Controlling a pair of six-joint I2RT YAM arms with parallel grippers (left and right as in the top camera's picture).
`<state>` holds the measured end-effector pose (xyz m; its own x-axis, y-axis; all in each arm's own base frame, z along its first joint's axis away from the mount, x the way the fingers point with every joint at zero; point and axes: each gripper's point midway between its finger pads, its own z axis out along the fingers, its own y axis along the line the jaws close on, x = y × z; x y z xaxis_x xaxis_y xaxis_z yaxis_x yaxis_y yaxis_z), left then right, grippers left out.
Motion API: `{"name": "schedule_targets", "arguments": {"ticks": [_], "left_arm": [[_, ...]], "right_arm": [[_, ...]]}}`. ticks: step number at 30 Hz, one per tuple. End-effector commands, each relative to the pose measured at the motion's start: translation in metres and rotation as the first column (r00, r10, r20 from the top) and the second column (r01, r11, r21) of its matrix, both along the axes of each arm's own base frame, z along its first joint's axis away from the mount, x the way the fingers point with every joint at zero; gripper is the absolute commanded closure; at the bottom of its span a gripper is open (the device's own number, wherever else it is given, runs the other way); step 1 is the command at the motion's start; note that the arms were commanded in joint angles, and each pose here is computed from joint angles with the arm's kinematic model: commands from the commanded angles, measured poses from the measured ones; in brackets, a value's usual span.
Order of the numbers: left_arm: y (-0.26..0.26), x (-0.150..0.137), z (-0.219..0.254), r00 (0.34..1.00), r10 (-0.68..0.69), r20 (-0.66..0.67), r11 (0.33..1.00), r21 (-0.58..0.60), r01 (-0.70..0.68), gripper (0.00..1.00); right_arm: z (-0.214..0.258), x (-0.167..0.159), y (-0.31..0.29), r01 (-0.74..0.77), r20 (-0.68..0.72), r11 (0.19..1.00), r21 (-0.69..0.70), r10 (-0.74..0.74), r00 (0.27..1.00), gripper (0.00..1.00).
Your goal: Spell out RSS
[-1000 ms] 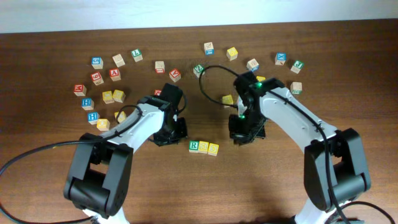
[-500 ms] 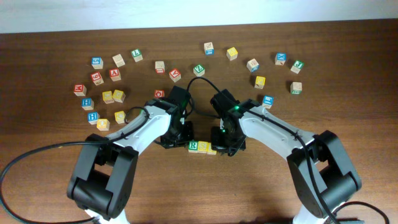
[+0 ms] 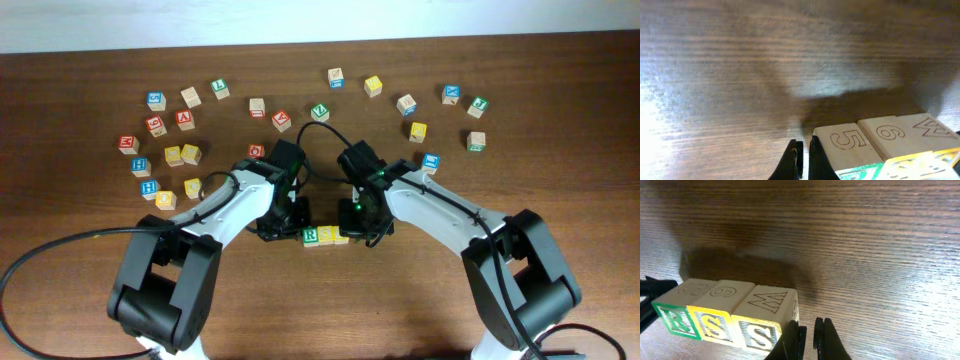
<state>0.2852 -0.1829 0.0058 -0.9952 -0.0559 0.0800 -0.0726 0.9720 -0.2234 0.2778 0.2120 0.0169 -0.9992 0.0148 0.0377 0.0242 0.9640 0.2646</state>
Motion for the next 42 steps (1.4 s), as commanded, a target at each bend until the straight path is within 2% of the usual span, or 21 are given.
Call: {"name": "schedule_targets", "arguments": {"ticks": [1, 11, 16, 22, 25, 27, 29, 30, 31, 33, 34, 35, 37, 39, 41, 42], "left_arm": [[-0.012, -0.001, -0.001, 1.000, -0.002, -0.008, 0.998, -0.055, 0.001, 1.00], [-0.010, -0.004, -0.001, 1.000, -0.001, -0.021, 0.999, -0.048, 0.000, 1.00], [-0.002, 0.000, -0.003, 1.000, 0.002, -0.001, 1.000, 0.003, -0.002, 0.97], [0.042, 0.008, -0.004, 0.995, 0.096, -0.033, 0.994, 0.053, -0.095, 1.00], [0.055, 0.012, 0.000, 0.996, 0.080, -0.029, 0.996, 0.052, -0.079, 1.00], [0.065, 0.018, 0.020, 0.996, 0.091, 0.010, 0.995, 0.045, -0.091, 1.00], [0.080, 0.030, 0.057, 0.984, 0.140, 0.114, 0.990, 0.017, -0.143, 1.00], [0.084, 0.033, 0.066, 0.978, 0.153, 0.145, 0.988, 0.009, -0.156, 1.00], [0.096, 0.041, 0.080, 0.961, 0.180, 0.208, 0.982, 0.018, -0.188, 0.99], [0.105, 0.045, 0.080, 0.954, 0.206, 0.217, 0.976, 0.030, -0.217, 0.87], [0.108, 0.045, 0.080, 0.953, 0.213, 0.216, 0.974, 0.031, -0.225, 0.82], [0.111, 0.046, 0.080, 0.951, 0.220, 0.217, 0.972, 0.031, -0.232, 0.69], [0.114, 0.045, 0.079, 0.950, 0.227, 0.216, 0.970, 0.038, -0.241, 0.58], [0.114, 0.045, 0.079, 0.950, 0.227, 0.216, 0.970, 0.039, -0.240, 0.36], [0.115, 0.042, 0.078, 0.953, 0.226, 0.202, 0.970, 0.044, -0.240, 0.36], [0.115, 0.041, 0.078, 0.954, 0.226, 0.199, 0.970, 0.046, -0.240, 0.27]], "right_arm": [[0.003, -0.003, 0.007, -0.018, -0.007, 0.999, 0.032, 0.019, 1.000, 0.96], [0.003, 0.002, 0.010, -0.020, 0.015, 0.999, 0.044, 0.019, 1.000, 0.96], [0.003, 0.001, 0.009, -0.019, 0.008, 0.999, 0.039, 0.019, 1.000, 0.96], [0.010, 0.008, -0.018, 0.033, -0.013, 0.999, -0.042, -0.034, 0.999, 0.93], [0.012, 0.010, -0.027, 0.037, -0.019, 0.998, -0.046, -0.038, 0.999, 0.94], [0.026, 0.013, -0.029, 0.048, 0.015, 0.998, -0.035, -0.047, 0.999, 0.95], [0.075, 0.019, -0.029, 0.051, 0.150, 0.998, 0.023, -0.053, 0.987, 0.92], [0.091, 0.021, -0.026, 0.046, 0.196, 0.998, 0.053, -0.056, 0.979, 0.89], [0.122, 0.031, -0.020, 0.034, 0.306, 0.992, 0.120, -0.069, 0.950, 0.81], [0.129, 0.050, -0.010, 0.021, 0.377, 0.987, 0.160, -0.081, 0.923, 0.96], [0.119, 0.057, 0.000, 0.005, 0.379, 0.986, 0.165, -0.068, 0.923, 0.96], [0.104, 0.059, 0.015, -0.025, 0.372, 0.987, 0.160, -0.037, 0.927, 0.96], [0.081, 0.058, 0.036, -0.066, 0.357, 0.986, 0.152, 0.008, 0.934, 0.96], [0.054, 0.059, 0.049, -0.070, 0.327, 0.988, 0.135, 0.022, 0.945, 0.96], [0.025, 0.059, 0.049, -0.054, 0.284, 0.993, 0.101, 0.023, 0.959, 0.96], [0.019, 0.056, 0.053, -0.058, 0.275, 0.993, 0.103, 0.028, 0.961, 0.96]]}}
